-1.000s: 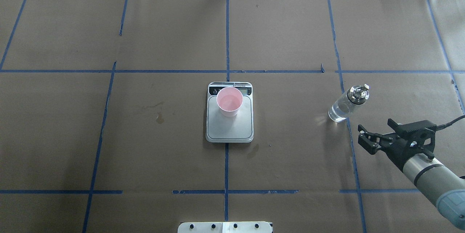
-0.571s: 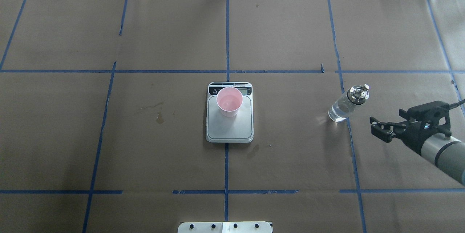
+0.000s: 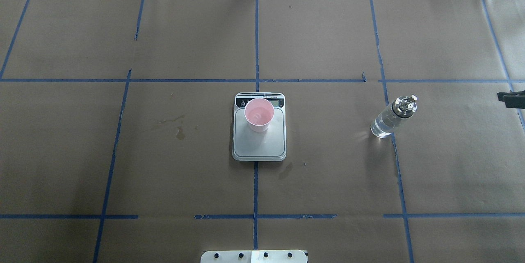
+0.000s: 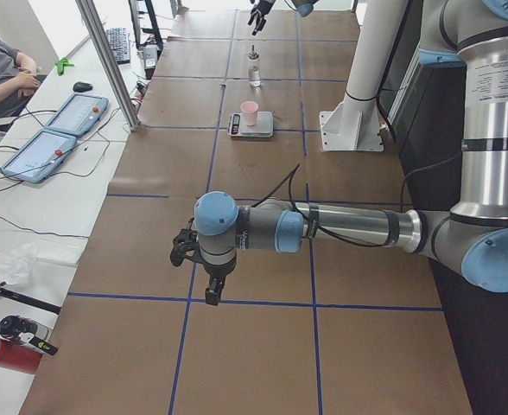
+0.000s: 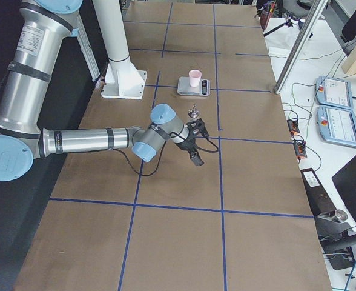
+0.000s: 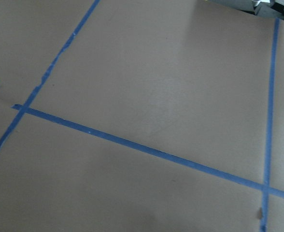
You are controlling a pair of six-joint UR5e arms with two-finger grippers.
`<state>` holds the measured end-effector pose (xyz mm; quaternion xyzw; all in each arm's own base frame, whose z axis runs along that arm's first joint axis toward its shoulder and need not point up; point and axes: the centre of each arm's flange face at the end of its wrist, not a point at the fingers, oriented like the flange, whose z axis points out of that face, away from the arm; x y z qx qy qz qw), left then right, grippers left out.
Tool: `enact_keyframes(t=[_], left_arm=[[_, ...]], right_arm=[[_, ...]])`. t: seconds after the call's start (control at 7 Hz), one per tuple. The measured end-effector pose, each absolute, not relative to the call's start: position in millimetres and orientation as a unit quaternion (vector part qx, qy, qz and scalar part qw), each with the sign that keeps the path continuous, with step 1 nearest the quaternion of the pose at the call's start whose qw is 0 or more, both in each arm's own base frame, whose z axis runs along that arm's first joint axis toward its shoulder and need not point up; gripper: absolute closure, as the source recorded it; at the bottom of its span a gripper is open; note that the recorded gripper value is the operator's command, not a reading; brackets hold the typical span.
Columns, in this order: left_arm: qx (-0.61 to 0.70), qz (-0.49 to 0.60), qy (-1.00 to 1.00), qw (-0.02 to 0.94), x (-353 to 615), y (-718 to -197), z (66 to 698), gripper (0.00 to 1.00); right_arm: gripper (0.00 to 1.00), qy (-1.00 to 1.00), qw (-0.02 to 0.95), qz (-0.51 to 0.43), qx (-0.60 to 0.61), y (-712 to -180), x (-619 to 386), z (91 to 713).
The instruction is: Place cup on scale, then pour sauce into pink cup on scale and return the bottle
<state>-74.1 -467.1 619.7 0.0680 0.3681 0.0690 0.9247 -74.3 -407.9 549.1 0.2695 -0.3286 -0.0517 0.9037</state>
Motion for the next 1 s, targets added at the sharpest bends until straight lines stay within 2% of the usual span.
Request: enact_keyframes(t=[0.57,1.0], left_arm=[[0.069,0.07,0.368,0.925,-74,-467,619,0.0],[0.072,0.071,0.367,0.925,-74,-468,620,0.0]], right_arm=[[0.0,-0.332,0.933,-0.066,0.119,-471,50,538],[0.0,-0.345,0.937,-0.057,0.004,-434,64,601]])
